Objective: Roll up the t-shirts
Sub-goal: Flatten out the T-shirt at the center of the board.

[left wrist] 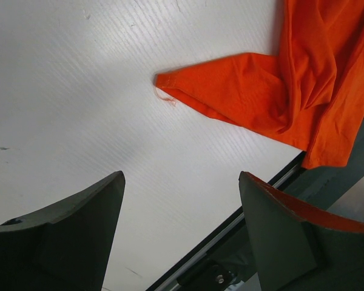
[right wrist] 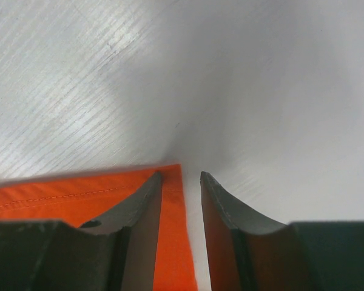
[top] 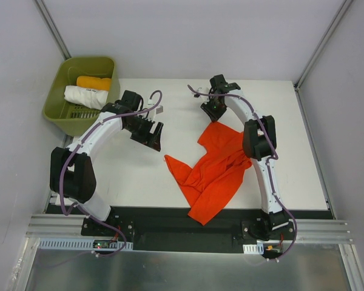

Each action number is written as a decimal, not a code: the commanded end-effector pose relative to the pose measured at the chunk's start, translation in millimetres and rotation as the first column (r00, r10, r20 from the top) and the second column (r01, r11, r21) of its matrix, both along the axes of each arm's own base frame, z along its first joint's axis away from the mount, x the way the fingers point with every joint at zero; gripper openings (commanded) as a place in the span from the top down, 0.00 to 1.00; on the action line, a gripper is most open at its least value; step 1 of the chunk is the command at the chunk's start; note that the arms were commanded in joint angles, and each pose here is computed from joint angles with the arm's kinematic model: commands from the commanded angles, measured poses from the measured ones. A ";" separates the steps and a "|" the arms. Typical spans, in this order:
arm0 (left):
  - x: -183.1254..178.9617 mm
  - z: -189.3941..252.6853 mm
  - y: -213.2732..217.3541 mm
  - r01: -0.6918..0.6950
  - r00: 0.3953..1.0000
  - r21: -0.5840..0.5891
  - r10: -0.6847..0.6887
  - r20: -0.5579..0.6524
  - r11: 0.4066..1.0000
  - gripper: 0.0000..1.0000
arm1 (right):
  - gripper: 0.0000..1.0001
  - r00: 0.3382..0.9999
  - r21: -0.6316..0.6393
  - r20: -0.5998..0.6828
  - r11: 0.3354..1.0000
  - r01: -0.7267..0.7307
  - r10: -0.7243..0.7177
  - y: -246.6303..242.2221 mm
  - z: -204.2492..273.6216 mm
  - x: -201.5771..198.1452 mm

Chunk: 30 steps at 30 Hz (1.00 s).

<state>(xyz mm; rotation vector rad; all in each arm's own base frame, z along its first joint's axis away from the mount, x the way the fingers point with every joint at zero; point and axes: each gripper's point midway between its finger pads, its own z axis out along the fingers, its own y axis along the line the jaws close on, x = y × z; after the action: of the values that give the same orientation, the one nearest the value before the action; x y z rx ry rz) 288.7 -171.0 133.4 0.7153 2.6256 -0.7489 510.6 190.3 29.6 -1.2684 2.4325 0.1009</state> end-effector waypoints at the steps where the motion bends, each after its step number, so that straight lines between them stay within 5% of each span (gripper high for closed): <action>1: 4.2 7.8 -4.8 0.019 1.000 -0.023 -0.019 0.003 1.000 0.24 | 0.65 0.998 -0.019 -0.047 0.999 -0.031 0.030 -0.3 -0.8 -12.9; 5: 6.0 6.1 -5.9 0.017 1.000 -0.024 -0.018 -0.005 1.000 0.24 | 0.71 0.995 -0.045 -0.089 0.997 -0.058 0.053 -1.6 -10.1 -21.0; 11: 8.5 5.8 -8.0 0.019 1.000 -0.028 -0.019 -0.009 0.999 0.24 | 0.99 0.989 -0.049 -0.102 0.992 -0.113 0.107 5.0 -6.3 -25.5; 16: 16.6 3.2 -7.2 0.014 1.000 -0.010 -0.014 -0.003 1.000 0.24 | 0.99 0.989 0.021 0.099 0.994 0.108 -0.110 -7.4 57.8 4.5; 22: 33.5 2.7 -18.0 0.019 1.000 -0.018 -0.019 -0.004 1.000 0.25 | 0.99 0.870 0.247 0.394 0.946 0.211 -0.297 -23.6 200.9 20.8; 26: 38.6 -3.6 -28.5 0.055 0.998 0.004 -0.055 0.003 0.998 0.26 | 0.99 0.829 0.262 0.445 0.934 0.242 -0.340 -45.6 238.1 7.2; 30: 40.2 -23.2 -35.5 0.092 0.996 0.062 -0.092 -0.011 0.994 0.27 | 0.99 0.840 0.219 0.419 0.936 0.276 -0.346 -61.3 224.4 -7.5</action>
<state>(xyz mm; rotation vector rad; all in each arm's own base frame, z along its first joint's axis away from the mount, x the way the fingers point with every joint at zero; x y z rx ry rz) 325.9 -197.7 118.5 0.7724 2.6446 -0.7559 512.4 145.5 253.7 -0.7862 2.1071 -0.0441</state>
